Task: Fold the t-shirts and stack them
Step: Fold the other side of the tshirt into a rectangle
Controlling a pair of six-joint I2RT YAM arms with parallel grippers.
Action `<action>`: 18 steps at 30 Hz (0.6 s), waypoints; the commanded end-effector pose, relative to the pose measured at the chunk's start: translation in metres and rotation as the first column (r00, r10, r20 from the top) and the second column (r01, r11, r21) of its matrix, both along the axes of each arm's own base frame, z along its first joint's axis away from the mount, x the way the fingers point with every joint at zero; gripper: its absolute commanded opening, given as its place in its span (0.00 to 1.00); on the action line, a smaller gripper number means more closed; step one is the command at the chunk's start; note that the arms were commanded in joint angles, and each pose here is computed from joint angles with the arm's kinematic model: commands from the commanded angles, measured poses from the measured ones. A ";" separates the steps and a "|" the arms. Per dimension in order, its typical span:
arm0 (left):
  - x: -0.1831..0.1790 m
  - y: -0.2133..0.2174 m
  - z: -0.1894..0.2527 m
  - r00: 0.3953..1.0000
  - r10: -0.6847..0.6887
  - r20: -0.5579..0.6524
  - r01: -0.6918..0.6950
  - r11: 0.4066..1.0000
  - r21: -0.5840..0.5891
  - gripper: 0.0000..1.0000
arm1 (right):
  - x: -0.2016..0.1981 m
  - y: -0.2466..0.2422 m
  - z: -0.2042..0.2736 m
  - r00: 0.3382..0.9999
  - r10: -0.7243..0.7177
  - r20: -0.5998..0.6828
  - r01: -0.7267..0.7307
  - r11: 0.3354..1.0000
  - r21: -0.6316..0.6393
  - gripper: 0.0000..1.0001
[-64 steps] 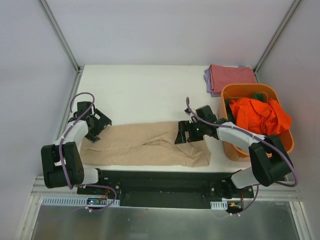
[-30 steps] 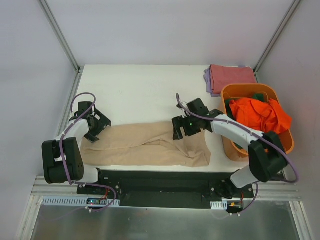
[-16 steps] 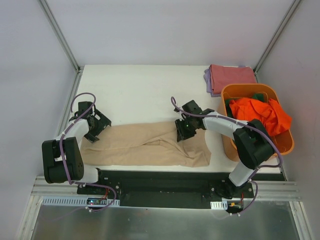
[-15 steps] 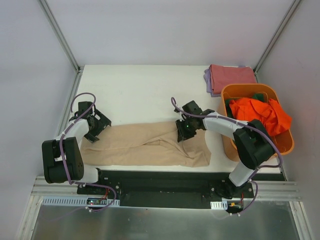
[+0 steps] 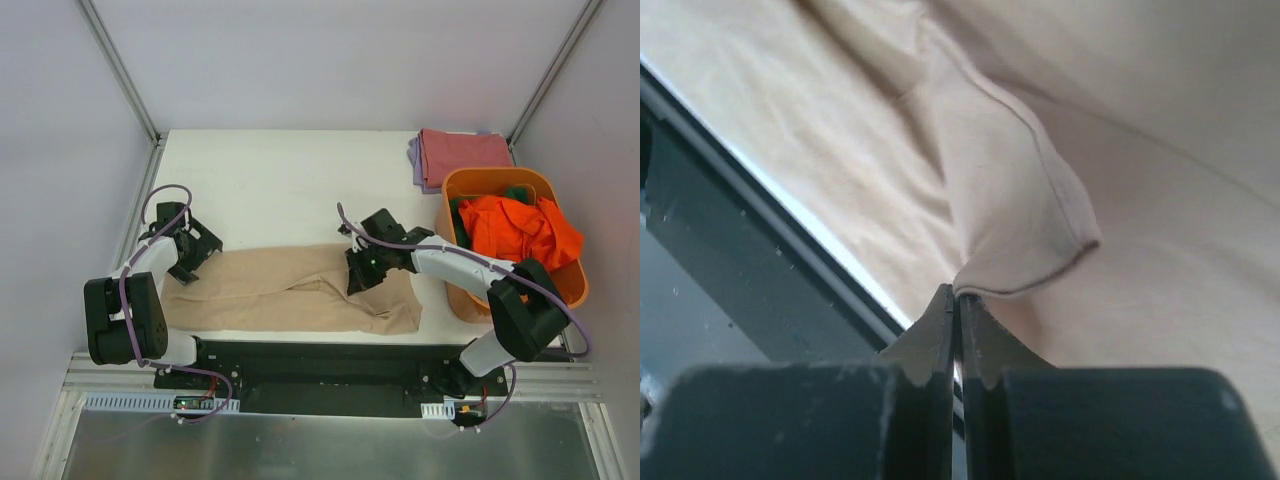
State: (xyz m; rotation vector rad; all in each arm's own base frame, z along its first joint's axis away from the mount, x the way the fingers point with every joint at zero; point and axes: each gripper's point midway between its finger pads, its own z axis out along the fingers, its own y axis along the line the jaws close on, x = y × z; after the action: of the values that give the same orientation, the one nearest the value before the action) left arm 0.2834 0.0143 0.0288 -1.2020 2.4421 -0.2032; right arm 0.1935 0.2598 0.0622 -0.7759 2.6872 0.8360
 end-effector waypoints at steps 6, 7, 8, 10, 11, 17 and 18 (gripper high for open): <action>0.001 0.004 -0.004 1.000 -0.013 -0.013 0.013 1.000 0.021 0.99 | -0.062 0.010 0.011 0.984 0.149 -0.098 -0.148 0.989 0.018 0.16; 0.001 0.004 -0.004 1.000 -0.012 -0.014 0.012 1.000 0.020 0.99 | -0.066 0.012 0.013 0.982 0.160 -0.099 -0.159 0.987 0.022 0.17; 0.001 0.003 -0.004 1.000 -0.013 -0.015 0.013 1.000 0.020 0.99 | -0.071 0.014 0.014 0.978 0.182 -0.104 -0.180 0.983 0.033 0.21; 0.001 0.003 -0.004 1.000 -0.015 -0.014 0.015 1.000 0.020 0.99 | -0.085 0.020 0.018 0.960 0.263 -0.100 -0.257 0.964 0.071 0.27; 0.001 0.004 -0.004 1.000 -0.013 -0.016 0.013 1.000 0.020 0.99 | -0.092 0.019 0.017 0.949 0.297 -0.106 -0.291 0.954 0.069 0.34; 0.001 0.004 -0.004 1.000 -0.017 -0.015 0.018 1.000 0.022 0.99 | -0.099 0.013 0.014 0.918 0.396 -0.010 -0.396 0.918 -0.009 0.96; 0.000 0.004 -0.005 1.000 -0.016 -0.018 0.016 1.000 0.021 0.99 | -0.095 0.012 0.012 0.925 0.380 0.004 -0.380 0.924 -0.034 0.96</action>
State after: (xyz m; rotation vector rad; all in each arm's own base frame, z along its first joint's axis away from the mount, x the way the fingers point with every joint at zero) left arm 0.2840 0.0145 0.0288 -1.2007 2.4431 -0.2028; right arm 0.0973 0.2793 0.0656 -1.2575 2.6678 0.9414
